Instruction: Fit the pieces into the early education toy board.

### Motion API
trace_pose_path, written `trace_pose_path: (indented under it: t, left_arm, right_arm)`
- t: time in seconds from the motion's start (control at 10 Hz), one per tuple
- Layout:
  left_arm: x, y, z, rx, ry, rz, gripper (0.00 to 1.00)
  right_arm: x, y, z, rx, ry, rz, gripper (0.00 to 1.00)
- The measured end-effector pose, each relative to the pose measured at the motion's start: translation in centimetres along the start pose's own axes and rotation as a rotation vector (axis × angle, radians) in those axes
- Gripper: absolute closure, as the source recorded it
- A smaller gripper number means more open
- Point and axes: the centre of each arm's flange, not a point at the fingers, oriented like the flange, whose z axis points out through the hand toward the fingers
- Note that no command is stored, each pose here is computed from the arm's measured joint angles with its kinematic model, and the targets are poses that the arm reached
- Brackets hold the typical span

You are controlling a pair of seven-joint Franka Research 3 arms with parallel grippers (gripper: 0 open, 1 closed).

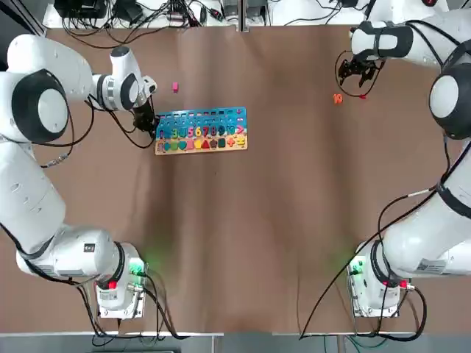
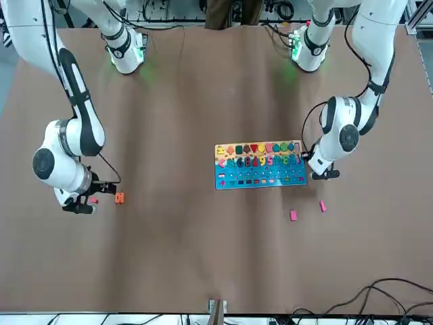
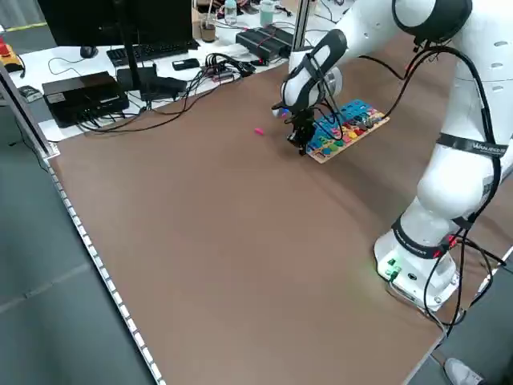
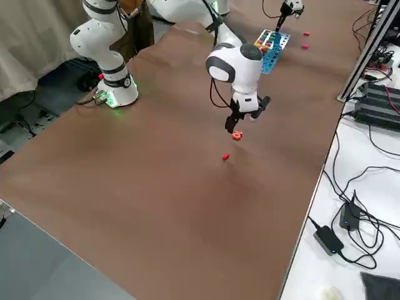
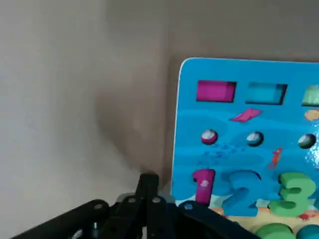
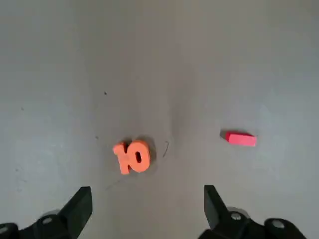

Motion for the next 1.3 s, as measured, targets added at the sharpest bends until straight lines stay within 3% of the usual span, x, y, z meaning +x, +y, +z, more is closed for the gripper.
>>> trace_pose_path:
  t: [0.8, 1.1, 1.3]
  left_arm:
    - [0.2, 6.0, -0.2, -0.026, 0.009, -0.030, 0.99]
    - [0.1, 9.3, -0.1, -0.032, 0.016, -0.031, 0.99]
    - [0.4, 11.0, -0.2, -0.035, 0.022, -0.045, 0.99]
  right_arm:
    - [0.9, -0.6, 2.4, 0.004, 0.018, -0.037, 0.01]
    - [0.8, -1.1, 5.3, 0.005, -0.002, -0.046, 0.04]
    - [0.8, -2.2, 5.8, 0.007, 0.010, -0.066, 0.12]
